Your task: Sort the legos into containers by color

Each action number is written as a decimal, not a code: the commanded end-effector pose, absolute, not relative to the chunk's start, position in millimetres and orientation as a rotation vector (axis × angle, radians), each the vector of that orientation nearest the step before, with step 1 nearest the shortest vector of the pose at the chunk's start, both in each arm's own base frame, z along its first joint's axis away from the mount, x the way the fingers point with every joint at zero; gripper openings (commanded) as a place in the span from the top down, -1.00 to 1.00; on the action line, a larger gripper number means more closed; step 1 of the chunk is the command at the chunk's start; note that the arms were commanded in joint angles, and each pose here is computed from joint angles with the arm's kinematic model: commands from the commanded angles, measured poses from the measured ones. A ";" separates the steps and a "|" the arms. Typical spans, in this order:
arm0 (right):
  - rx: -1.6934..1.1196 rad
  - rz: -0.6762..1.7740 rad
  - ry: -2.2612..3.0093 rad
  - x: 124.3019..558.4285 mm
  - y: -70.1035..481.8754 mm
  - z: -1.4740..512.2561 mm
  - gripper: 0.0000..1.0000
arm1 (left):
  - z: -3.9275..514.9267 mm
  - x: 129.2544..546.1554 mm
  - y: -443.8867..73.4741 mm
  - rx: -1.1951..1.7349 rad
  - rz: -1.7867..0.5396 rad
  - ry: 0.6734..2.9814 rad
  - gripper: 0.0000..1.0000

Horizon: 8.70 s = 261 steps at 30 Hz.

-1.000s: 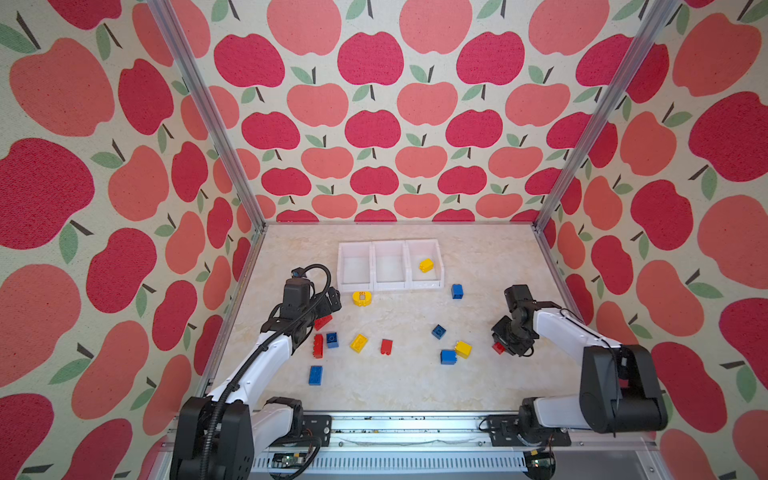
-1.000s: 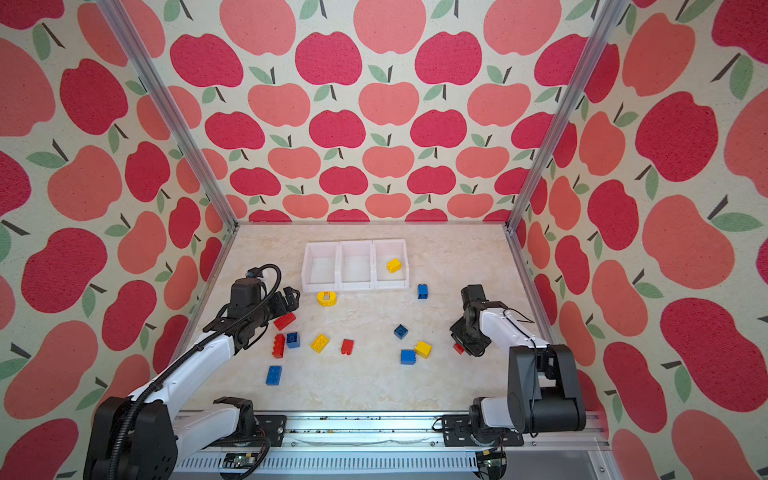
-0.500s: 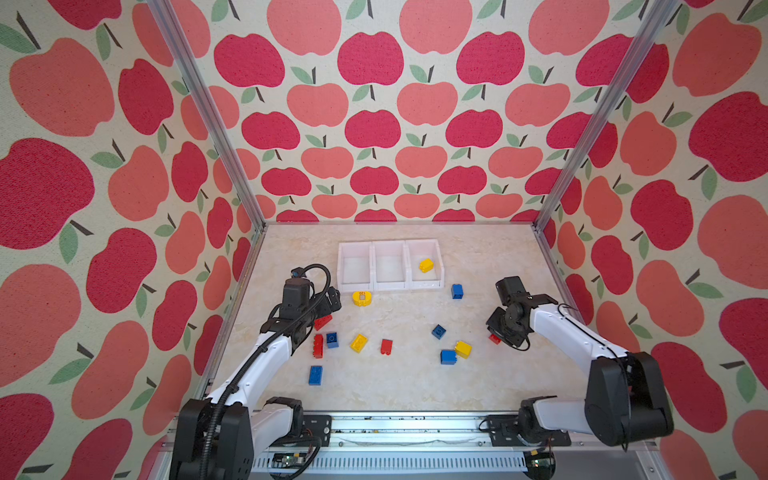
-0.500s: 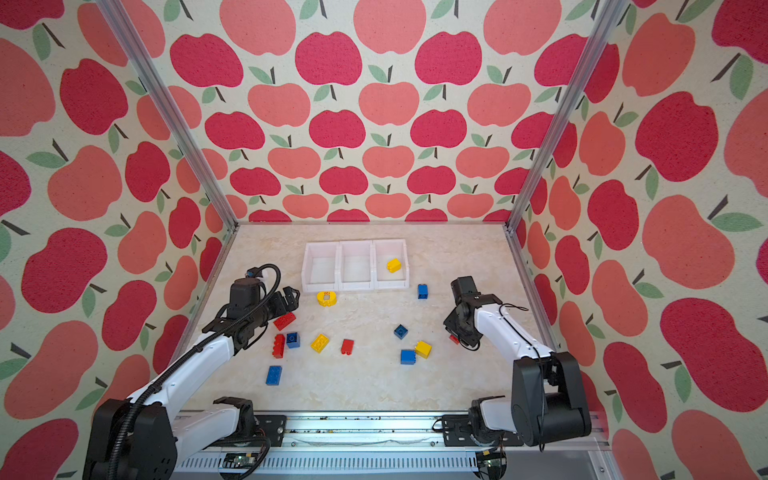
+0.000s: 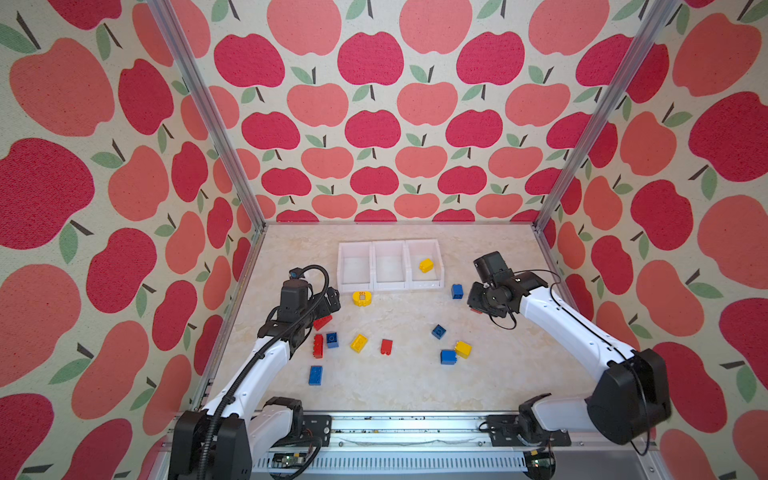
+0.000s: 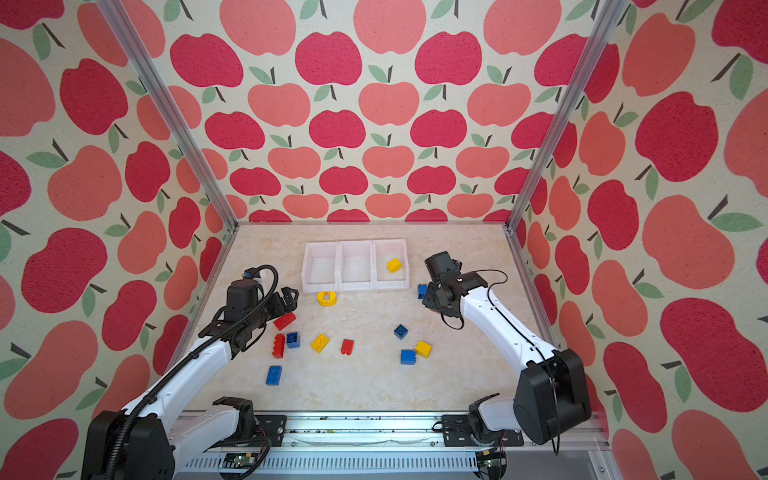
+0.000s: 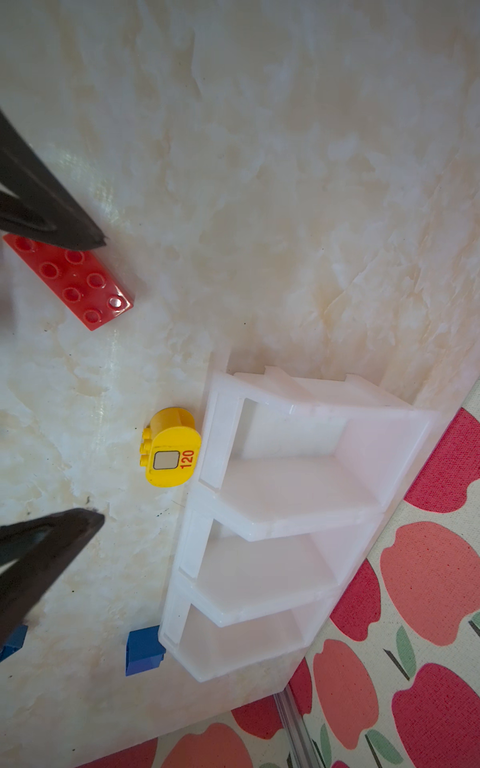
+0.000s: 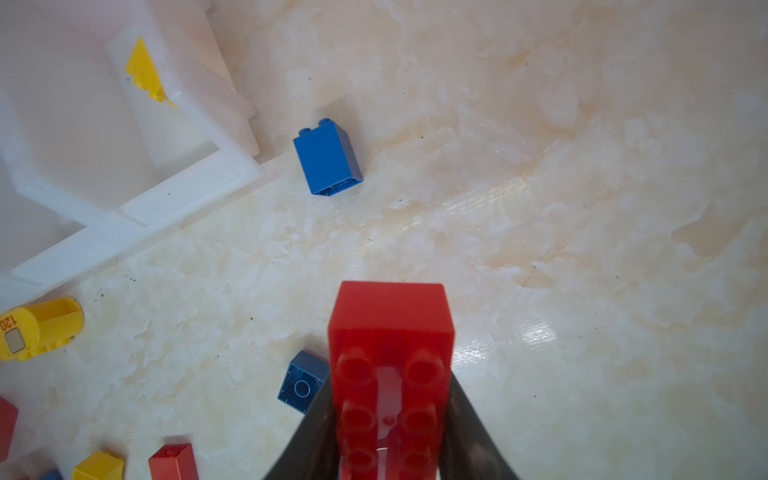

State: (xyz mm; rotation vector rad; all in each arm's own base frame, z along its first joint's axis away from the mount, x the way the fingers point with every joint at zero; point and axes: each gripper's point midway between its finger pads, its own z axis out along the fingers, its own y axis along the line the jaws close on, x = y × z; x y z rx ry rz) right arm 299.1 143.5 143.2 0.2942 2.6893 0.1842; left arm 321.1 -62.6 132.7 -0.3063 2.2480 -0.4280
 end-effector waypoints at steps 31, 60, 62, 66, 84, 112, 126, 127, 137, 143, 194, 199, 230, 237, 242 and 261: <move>-0.648 0.313 2.526 421.9 401.6 130.5 0.56 | 129.7 295.9 -51.9 -0.378 -0.428 2.258 -0.99; -0.577 0.315 2.621 449.1 395.3 86.8 -0.03 | 136.8 296.2 -50.5 -0.389 -0.424 2.250 -0.99; -0.576 0.322 2.617 448.4 395.7 91.2 -0.05 | 137.6 296.2 -50.5 -0.388 -0.424 2.249 -0.99; -0.575 0.341 2.601 445.8 397.4 104.0 -0.06 | 138.7 296.3 -50.9 -0.387 -0.425 2.249 -0.99; -0.747 0.355 2.555 367.2 364.5 164.3 -0.31 | 141.7 297.4 -52.5 -0.383 -0.431 2.254 -0.99; -1.063 0.141 2.754 238.1 243.4 68.0 -0.65 | 134.7 288.5 -51.2 -0.387 -0.431 2.261 -0.99; -1.095 0.050 2.808 238.0 235.7 32.9 -0.61 | 133.6 284.8 -51.4 -0.389 -0.438 2.260 -0.99; -1.098 0.045 2.809 238.1 235.2 31.7 -0.60 | 133.1 284.4 -51.0 -0.390 -0.435 2.260 -0.99; -1.112 -0.004 2.823 237.2 229.0 18.5 -0.39 | 132.2 282.8 -50.1 -0.397 -0.435 2.260 -0.99; -1.105 -0.027 2.820 239.3 227.1 16.6 -0.09 | 130.9 282.1 -50.1 -0.399 -0.434 2.263 -0.99; -1.072 0.442 2.344 324.3 422.4 170.9 0.50 | 134.6 274.4 -46.6 -0.418 -0.440 2.247 -0.99; -1.082 0.496 2.289 340.2 452.4 173.0 0.51 | 137.4 274.1 -45.5 -0.413 -0.430 2.250 -0.99; -1.098 0.451 2.211 405.7 518.9 114.1 -0.09 | 136.9 270.6 -43.7 -0.422 -0.419 2.264 -0.99; -1.080 0.474 2.192 405.0 520.0 129.3 -0.15 | 139.4 270.3 -43.2 -0.423 -0.417 2.260 -0.99; -1.074 0.488 2.179 401.2 519.5 141.8 -0.15 | 139.5 269.6 -43.0 -0.430 -0.419 2.262 -0.99; -1.032 0.522 2.218 346.8 459.2 190.5 -0.49 | 121.8 271.7 -35.5 -0.532 -0.319 2.446 -0.99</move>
